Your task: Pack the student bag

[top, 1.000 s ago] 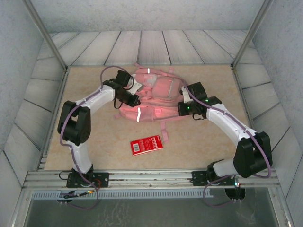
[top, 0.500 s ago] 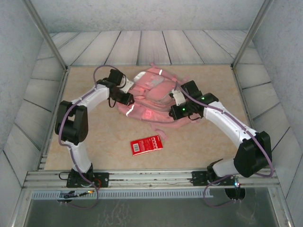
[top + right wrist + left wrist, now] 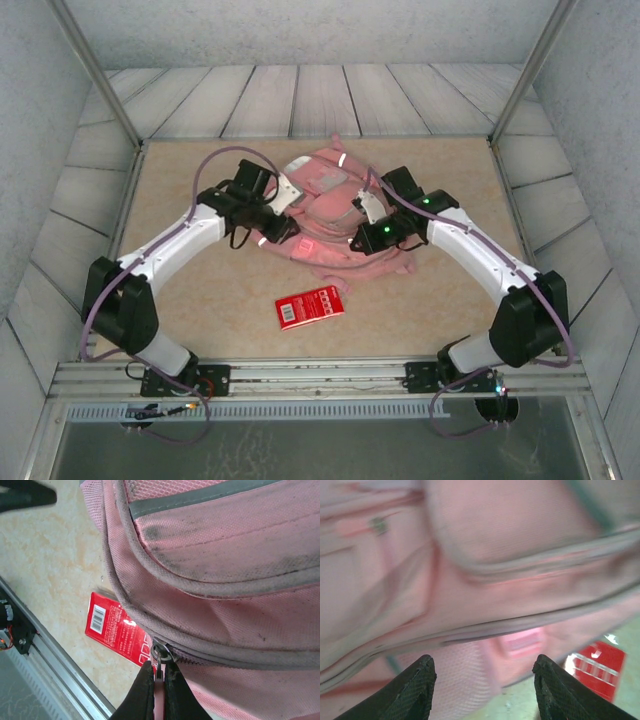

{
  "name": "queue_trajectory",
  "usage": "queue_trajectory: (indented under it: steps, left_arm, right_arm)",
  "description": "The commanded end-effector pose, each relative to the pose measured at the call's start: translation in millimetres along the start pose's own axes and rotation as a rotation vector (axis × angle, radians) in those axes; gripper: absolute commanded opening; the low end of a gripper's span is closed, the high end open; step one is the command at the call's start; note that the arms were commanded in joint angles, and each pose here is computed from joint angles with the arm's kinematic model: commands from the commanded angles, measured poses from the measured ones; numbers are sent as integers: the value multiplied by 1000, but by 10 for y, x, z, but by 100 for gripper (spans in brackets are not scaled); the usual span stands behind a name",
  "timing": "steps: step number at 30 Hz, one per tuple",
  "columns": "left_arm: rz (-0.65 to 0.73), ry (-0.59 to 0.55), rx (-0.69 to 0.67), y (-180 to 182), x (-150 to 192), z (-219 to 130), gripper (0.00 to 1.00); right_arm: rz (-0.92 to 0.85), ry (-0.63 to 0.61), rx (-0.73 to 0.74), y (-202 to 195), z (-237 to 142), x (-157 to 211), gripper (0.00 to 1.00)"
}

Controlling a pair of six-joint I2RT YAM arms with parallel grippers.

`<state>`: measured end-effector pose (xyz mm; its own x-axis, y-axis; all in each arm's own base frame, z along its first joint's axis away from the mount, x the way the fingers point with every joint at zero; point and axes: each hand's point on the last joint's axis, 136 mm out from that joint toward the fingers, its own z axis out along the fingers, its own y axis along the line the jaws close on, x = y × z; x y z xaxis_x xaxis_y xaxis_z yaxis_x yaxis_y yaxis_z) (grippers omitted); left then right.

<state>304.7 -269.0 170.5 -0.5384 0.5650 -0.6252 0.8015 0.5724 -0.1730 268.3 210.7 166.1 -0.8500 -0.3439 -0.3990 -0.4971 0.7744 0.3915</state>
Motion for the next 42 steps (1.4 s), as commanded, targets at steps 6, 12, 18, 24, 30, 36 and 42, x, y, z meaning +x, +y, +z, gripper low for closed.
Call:
queue_trajectory:
  steps: [6, 12, 18, 24, 30, 36, 42]
  left_arm:
    - [293, -35, 165, -713, -196, 16, 56]
    - [373, -53, 168, -793, -309, 125, 55]
    - [377, -27, 244, -906, -314, 271, 51]
    - [355, -4, 256, -907, -331, 426, 42]
    - [320, 25, 216, -810, -327, 528, 16]
    - [287, 80, 82, -546, -185, 559, 0]
    - [171, 80, 2, -174, -5, 372, 0]
  right_arm:
    - [-62, -66, -120, 258, -95, -172, 0]
    - [-67, -77, -136, 290, -104, -156, 0]
    - [-79, -97, -151, 324, -137, -163, 0]
    - [-83, -96, -153, 322, -124, -144, 0]
    - [-75, -112, -139, 297, -129, -140, 0]
    - [-56, -118, -36, 115, -144, -115, 0]
    - [74, -129, 102, -349, -264, -21, 0]
